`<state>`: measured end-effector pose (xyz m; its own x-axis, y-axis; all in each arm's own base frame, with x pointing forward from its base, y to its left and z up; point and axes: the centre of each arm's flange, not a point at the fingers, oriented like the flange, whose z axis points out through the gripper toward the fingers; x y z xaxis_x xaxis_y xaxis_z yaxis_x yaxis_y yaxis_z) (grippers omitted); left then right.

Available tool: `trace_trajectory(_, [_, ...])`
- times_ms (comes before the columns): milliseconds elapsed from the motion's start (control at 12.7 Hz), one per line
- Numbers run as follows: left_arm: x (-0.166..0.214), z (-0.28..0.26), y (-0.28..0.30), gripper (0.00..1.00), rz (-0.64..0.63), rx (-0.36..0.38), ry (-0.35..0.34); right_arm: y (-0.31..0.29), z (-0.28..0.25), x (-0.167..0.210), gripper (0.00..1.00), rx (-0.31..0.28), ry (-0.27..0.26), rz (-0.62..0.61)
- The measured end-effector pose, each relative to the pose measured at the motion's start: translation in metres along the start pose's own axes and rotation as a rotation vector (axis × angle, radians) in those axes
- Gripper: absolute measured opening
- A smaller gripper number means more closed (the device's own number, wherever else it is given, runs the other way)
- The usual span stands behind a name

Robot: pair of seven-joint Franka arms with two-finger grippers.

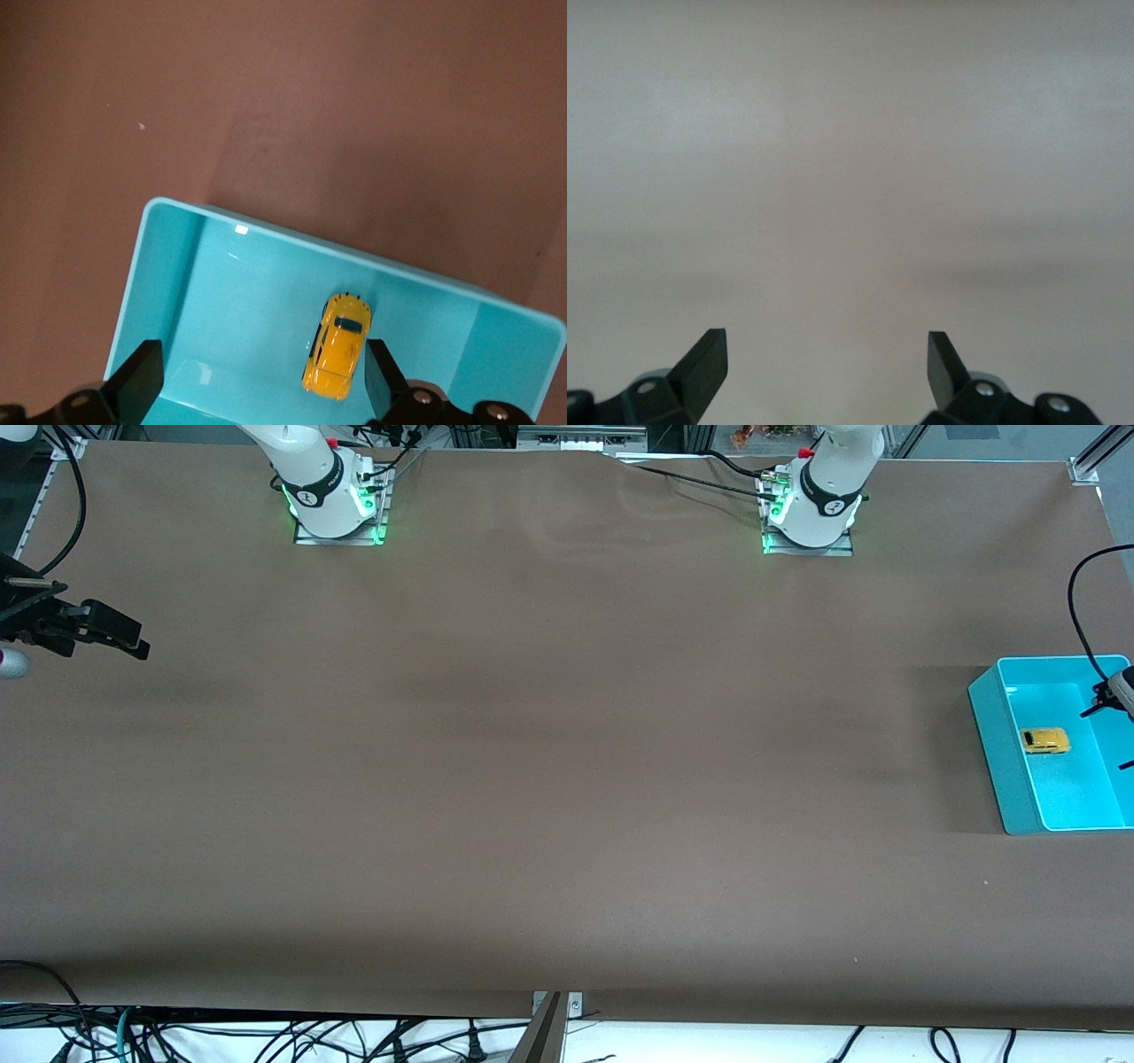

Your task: Wind and store yellow beetle car

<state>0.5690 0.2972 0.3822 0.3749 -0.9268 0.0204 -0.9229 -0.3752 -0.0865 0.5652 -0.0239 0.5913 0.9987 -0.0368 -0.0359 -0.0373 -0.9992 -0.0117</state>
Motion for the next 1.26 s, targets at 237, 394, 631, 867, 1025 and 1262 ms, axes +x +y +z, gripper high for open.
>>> trace_trajectory(237, [0.062,-0.045,-0.004,1.00,-0.229,-0.044,0.007,0.000,0.000,0.000,1.00,0.000,0.000,0.000])
trace_trajectory(394, [0.097,-0.078,-0.004,1.00,-0.398,-0.038,0.009,0.000,0.000,0.000,1.00,0.000,0.000,0.000])
trace_trajectory(631, [0.149,-0.122,0.006,1.00,-0.677,-0.013,0.022,0.000,0.000,0.000,1.00,0.000,0.000,-0.001])
trace_trajectory(867, [0.184,-0.153,0.024,1.00,-0.918,-0.060,-0.004,0.000,0.001,0.000,1.00,0.000,-0.001,-0.001])
trace_trajectory(1025, [0.204,-0.160,0.036,1.00,-1.048,-0.101,-0.030,0.000,0.002,0.001,1.00,0.000,-0.004,-0.001])
trace_trajectory(1262, [0.221,-0.155,0.054,1.00,-1.196,-0.216,-0.086,0.000,0.004,0.002,1.00,0.000,-0.006,-0.001])
